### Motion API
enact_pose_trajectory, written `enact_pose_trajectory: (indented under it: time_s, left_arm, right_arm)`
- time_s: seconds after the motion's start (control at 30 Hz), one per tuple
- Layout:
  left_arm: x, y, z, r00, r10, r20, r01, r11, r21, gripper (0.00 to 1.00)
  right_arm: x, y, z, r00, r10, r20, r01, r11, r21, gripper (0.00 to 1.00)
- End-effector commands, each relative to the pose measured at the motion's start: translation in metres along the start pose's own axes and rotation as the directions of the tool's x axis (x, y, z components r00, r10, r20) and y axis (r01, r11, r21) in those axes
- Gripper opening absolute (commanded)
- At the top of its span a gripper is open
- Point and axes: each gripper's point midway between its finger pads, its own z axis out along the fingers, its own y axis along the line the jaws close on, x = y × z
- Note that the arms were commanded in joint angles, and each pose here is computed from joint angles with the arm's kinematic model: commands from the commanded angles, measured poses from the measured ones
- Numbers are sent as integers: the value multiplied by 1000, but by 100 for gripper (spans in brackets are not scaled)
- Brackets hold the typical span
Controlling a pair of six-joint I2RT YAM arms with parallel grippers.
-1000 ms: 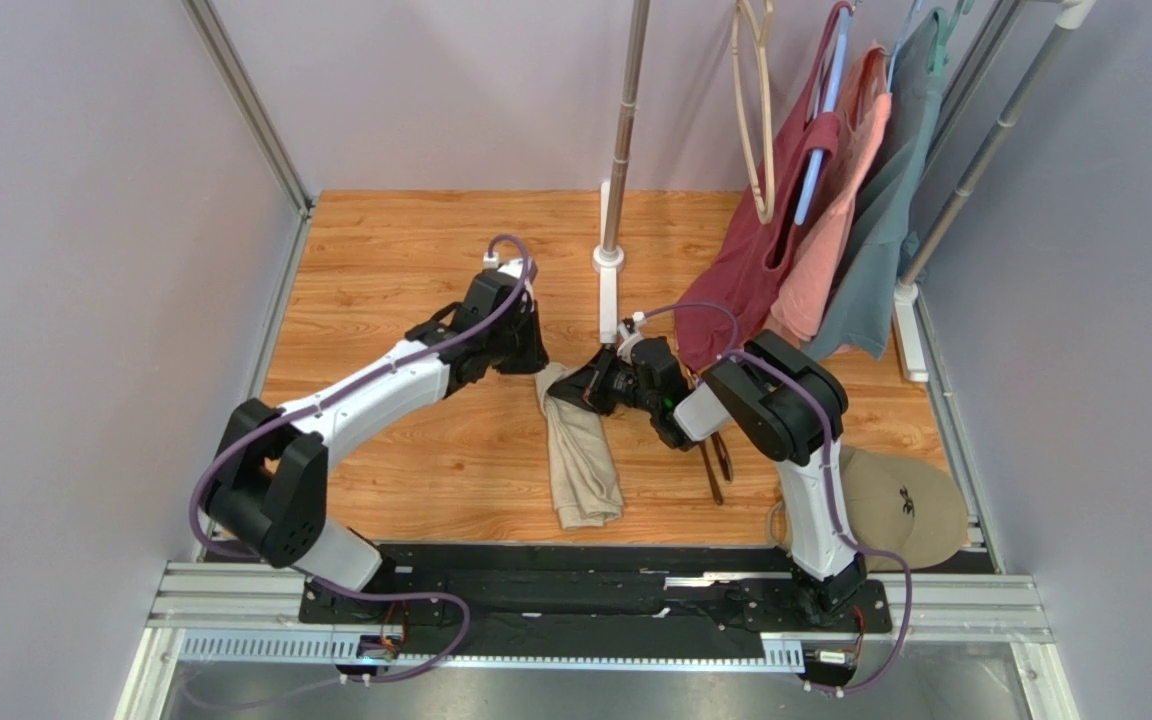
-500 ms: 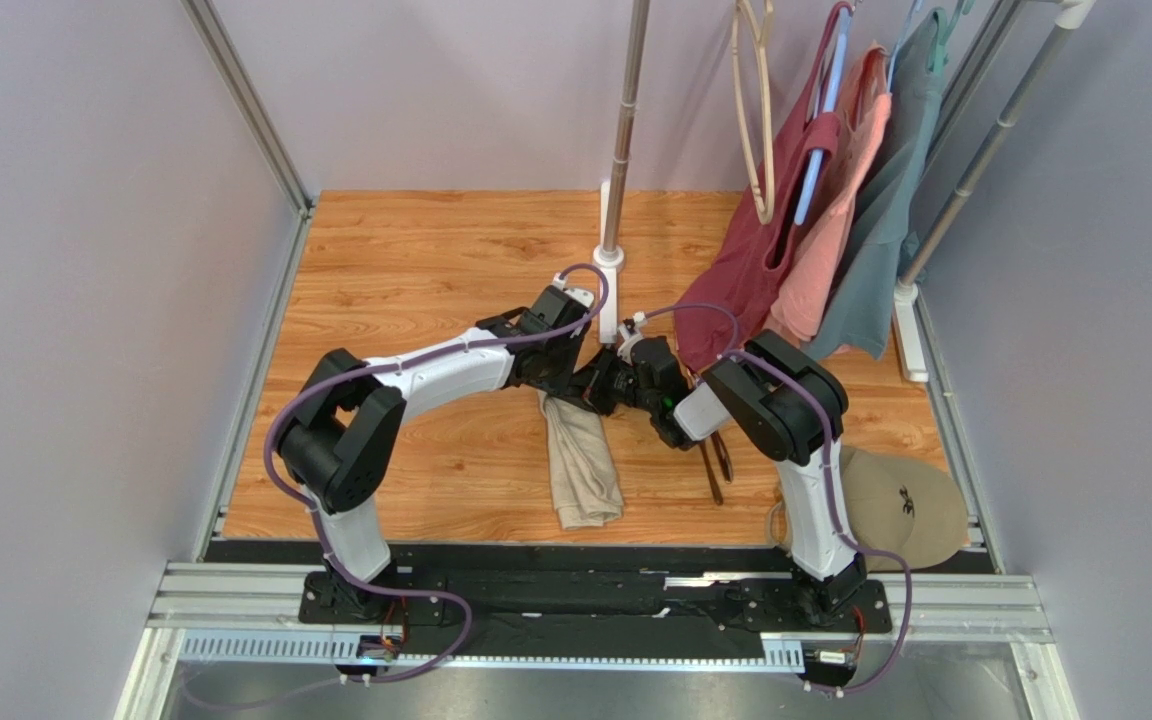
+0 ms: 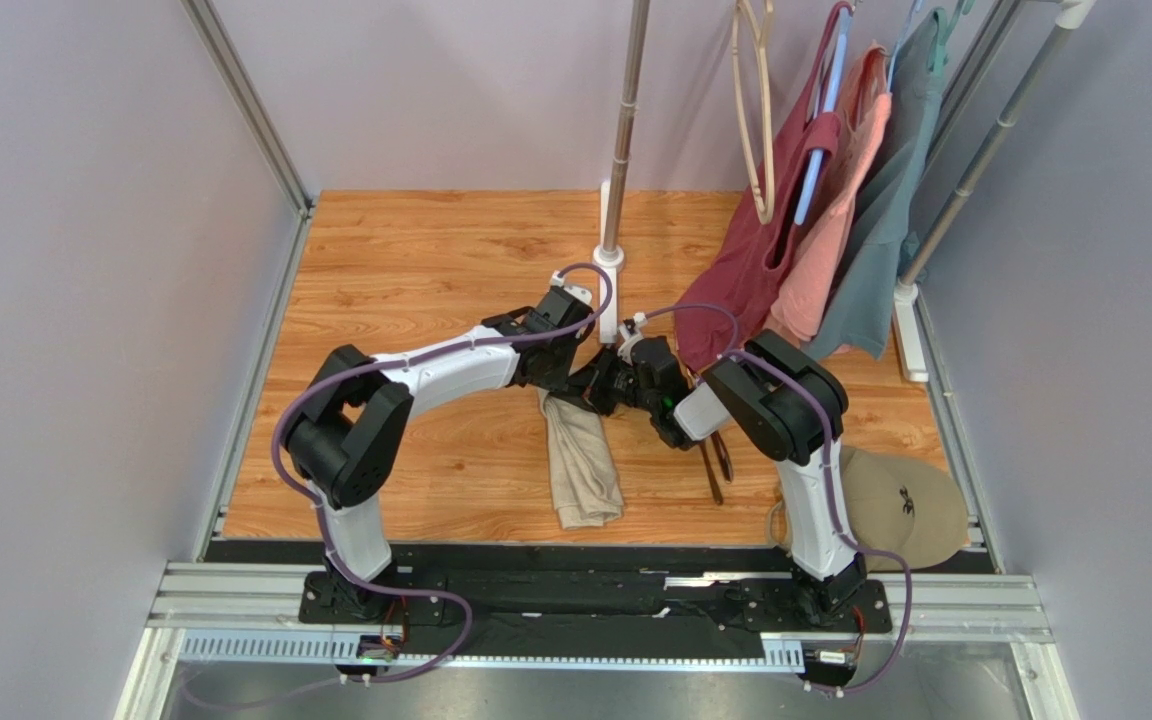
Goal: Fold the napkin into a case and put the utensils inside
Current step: Stuff the top corner of the smaller-rectangle-folded napkin into the folded napkin.
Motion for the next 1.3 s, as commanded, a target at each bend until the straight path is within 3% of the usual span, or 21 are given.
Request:
enact_pose_trajectory:
  time_s: [0.0, 0.53, 0.87, 1.27]
  left_arm:
    - [0, -8, 6, 1000, 16, -22, -16, 1000, 23, 25]
    - [0, -16, -11, 1000, 7, -8, -6, 996, 90, 28]
    - [13, -17, -1, 998, 19, -67, -14, 996, 86, 28]
    - [28, -31, 10, 989, 0, -150, 28, 982, 187, 31]
  right_arm:
    - [5, -25, 1, 1000, 31, -3, -31, 997, 75, 0]
    - [9, -27, 2, 999, 39, -22, -37, 997, 70, 0]
    - [9, -28, 2, 998, 50, -26, -48, 997, 63, 0]
    - [11, -31, 1, 998, 54, -25, -52, 996, 66, 0]
